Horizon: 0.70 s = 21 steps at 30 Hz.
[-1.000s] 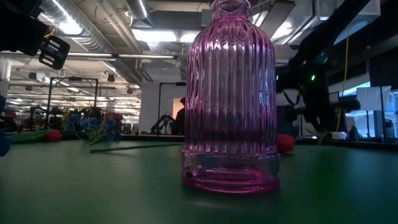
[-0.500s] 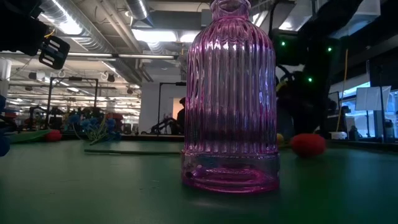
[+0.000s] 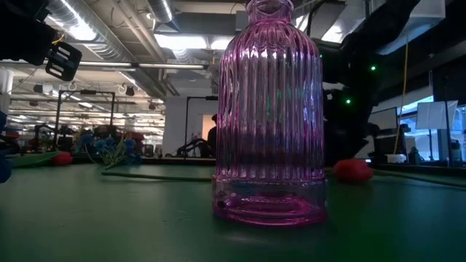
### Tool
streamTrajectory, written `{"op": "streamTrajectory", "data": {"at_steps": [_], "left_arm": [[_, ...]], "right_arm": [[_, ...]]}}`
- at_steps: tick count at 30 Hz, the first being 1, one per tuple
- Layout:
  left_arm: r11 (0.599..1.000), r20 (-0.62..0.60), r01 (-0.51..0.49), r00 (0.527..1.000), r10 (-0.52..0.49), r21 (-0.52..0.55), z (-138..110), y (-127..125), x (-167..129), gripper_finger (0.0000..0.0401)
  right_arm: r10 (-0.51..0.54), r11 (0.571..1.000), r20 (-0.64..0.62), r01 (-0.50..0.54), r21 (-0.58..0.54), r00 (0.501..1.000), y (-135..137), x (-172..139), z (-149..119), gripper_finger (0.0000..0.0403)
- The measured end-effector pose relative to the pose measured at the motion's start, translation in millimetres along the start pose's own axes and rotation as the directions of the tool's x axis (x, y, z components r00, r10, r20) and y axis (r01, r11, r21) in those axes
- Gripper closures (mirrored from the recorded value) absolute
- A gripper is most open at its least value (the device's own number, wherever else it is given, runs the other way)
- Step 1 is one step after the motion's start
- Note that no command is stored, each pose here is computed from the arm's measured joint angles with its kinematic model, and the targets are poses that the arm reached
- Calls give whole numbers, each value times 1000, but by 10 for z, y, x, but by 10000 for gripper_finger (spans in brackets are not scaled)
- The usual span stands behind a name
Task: Sort flowers into vase by color
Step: Put the top yellow tulip into the blue flower vase
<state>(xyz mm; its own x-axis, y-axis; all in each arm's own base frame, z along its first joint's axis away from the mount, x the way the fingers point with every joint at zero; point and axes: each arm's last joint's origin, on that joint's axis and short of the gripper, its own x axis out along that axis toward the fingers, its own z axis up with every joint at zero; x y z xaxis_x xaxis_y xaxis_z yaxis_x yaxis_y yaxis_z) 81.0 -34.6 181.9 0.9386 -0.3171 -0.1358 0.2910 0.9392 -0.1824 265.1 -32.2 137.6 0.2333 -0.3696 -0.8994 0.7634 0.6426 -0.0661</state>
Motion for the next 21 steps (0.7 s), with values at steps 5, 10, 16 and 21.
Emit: {"op": "streamTrajectory", "data": {"at_steps": [5,10,16,21], "left_arm": [[1000,0,0,1000,0,0,0,0,0,391],[1000,0,0,1000,0,0,0,0,0,391],[1000,3,0,1000,0,0,3,0,0,391],[1000,1,0,1000,0,0,1,0,0,391]], "right_arm": [[13,1000,-21,-13,-12,1000,17,78,8,325],[68,998,65,-67,-21,996,163,36,57,390],[250,967,493,-187,-173,833,652,-667,502,395],[329,944,803,-175,-278,498,888,-1375,941,390]]}}
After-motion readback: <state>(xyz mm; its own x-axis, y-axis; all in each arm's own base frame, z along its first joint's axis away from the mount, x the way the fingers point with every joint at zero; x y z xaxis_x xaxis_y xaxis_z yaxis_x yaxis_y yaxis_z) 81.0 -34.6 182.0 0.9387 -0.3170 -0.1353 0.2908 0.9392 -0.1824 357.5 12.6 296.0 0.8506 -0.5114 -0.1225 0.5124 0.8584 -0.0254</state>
